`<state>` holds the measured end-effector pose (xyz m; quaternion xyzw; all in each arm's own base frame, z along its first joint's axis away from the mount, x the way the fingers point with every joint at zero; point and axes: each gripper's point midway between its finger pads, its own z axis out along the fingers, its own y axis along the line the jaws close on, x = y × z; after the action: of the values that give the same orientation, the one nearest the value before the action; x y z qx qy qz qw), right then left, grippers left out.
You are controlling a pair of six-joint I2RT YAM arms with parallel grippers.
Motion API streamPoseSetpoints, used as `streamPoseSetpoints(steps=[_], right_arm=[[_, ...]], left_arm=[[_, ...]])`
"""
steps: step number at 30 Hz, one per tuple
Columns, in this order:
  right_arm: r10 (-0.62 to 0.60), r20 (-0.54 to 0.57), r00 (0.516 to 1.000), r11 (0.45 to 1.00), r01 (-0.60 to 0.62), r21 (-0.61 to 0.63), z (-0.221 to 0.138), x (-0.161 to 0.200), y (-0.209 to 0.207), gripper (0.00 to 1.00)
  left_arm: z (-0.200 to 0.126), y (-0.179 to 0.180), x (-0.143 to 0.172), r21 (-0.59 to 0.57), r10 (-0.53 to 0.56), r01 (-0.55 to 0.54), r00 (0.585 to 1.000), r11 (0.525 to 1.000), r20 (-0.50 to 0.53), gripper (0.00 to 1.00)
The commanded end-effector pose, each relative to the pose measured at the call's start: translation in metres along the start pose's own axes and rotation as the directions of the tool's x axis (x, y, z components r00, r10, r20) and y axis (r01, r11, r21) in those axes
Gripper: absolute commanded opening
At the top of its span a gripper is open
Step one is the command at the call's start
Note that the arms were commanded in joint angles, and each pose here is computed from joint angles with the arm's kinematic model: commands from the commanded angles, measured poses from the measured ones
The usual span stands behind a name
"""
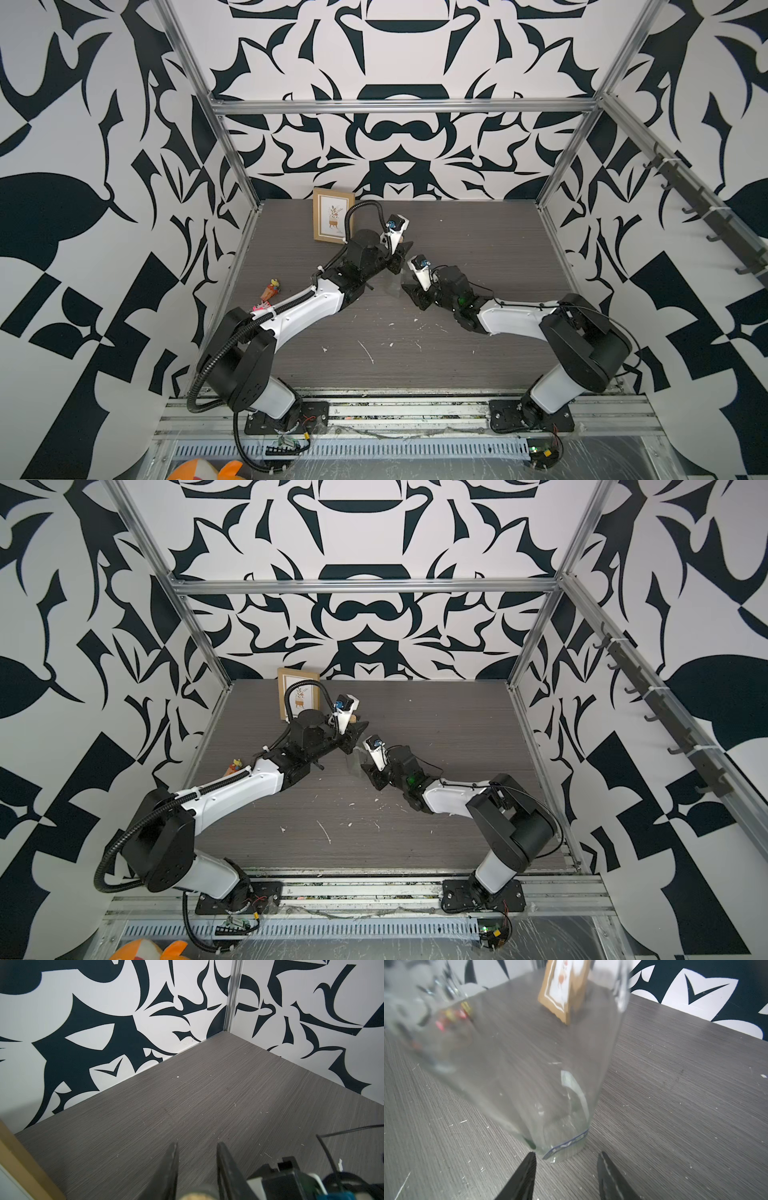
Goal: Remove the label from the bottle
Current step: Tear open the label from the bottle.
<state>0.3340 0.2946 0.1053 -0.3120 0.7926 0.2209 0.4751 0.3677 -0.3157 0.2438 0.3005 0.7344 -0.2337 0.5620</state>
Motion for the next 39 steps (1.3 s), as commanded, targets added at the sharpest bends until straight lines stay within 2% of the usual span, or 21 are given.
streamPoseSetpoints(steps=[1,7,13,17,25,30,34,39], right_arm=[[-0.009,0.047,0.999,1.000,0.009,-0.005,0.000,-0.019,0.003,0.51],[-0.009,0.055,0.998,1.000,0.008,0.009,0.000,-0.022,0.000,0.49],[-0.009,0.058,0.998,1.000,0.009,0.007,0.002,-0.025,0.000,0.35],[-0.009,0.054,0.998,1.000,0.008,0.005,0.003,-0.024,0.001,0.31],[-0.001,0.048,0.999,1.000,0.002,-0.024,0.004,-0.023,0.005,0.16],[0.013,0.041,0.999,0.999,-0.010,-0.051,0.005,-0.021,0.010,0.16],[0.017,0.039,0.999,0.998,-0.015,-0.056,0.005,-0.020,0.011,0.27],[0.020,0.027,0.999,0.998,-0.018,-0.064,0.005,-0.018,0.012,0.31]], left_arm=[[0.003,0.001,0.085,-0.002,-0.018,0.018,0.965,1.000,-0.262,0.00],[0.004,0.000,0.088,0.001,-0.018,0.018,0.963,1.000,-0.269,0.00],[0.003,0.000,0.089,0.000,-0.017,0.018,0.963,1.000,-0.269,0.00],[0.003,0.001,0.088,0.000,-0.015,0.015,0.963,1.000,-0.268,0.00],[0.004,0.001,0.090,-0.001,-0.008,0.008,0.962,1.000,-0.274,0.00],[0.003,0.001,0.092,-0.003,-0.006,0.005,0.961,1.000,-0.276,0.00],[0.002,0.003,0.093,-0.006,-0.001,0.000,0.960,1.000,-0.279,0.00],[0.003,0.003,0.093,-0.007,0.005,-0.007,0.959,1.000,-0.282,0.00]])
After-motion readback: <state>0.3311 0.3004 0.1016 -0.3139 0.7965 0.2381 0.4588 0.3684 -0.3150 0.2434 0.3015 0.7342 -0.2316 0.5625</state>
